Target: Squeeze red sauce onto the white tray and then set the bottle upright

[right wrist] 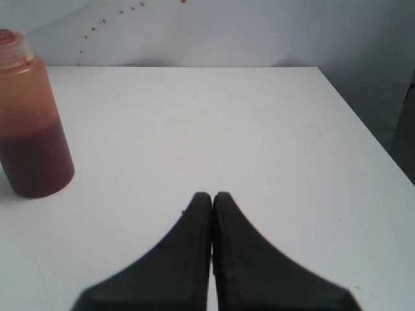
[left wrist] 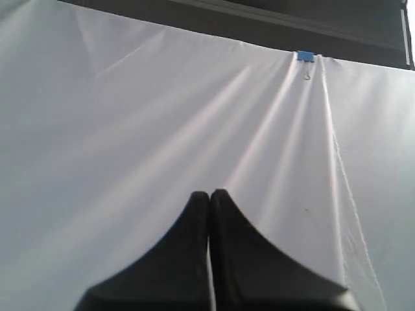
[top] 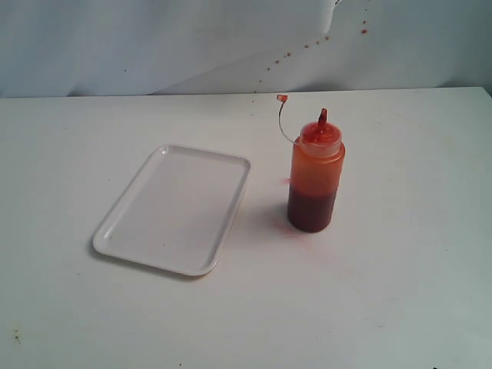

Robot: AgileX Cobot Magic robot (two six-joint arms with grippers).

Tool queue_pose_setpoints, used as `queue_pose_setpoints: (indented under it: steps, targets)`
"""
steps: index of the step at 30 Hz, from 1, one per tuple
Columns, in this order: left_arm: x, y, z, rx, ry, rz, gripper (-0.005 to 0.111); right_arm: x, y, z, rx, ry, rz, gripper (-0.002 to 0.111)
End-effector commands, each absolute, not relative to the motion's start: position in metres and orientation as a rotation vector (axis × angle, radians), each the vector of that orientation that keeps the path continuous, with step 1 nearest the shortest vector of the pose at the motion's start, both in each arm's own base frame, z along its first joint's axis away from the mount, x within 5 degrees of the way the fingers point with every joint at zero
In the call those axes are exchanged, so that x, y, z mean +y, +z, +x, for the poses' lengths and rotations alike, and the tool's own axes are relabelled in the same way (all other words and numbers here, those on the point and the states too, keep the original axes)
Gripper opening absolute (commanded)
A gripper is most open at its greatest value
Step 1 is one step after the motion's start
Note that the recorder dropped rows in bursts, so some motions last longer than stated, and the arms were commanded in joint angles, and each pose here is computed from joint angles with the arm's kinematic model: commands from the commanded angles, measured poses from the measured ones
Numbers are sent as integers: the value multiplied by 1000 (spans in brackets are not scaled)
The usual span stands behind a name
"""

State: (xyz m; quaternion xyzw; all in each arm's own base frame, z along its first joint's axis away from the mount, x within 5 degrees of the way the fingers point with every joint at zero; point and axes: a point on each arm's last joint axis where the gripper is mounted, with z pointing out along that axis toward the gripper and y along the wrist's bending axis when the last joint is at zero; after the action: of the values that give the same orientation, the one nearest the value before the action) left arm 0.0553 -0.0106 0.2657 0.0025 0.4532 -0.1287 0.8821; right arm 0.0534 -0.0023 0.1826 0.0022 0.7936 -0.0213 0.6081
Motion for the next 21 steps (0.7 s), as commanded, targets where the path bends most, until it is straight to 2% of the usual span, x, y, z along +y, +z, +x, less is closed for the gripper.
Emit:
queue_pose_setpoints:
  steps: [1,6,13,16,21]
  targets:
    - [-19,263,72,977,-296,90,1,-3,182,53,1829,-53,15,0]
    - [-36,251,104,1133,-348,274,1,-3,182,53,1829,-53,15,0]
    - [-66,242,176,1328,-588,590,1,-3,182,53,1829,-53,15,0]
    - [-74,221,204,1407,-687,673,1,-3,182,53,1829,-53,15,0]
    - [-80,168,247,1596,-800,708,1,-3,182,53,1829,-53,15,0]
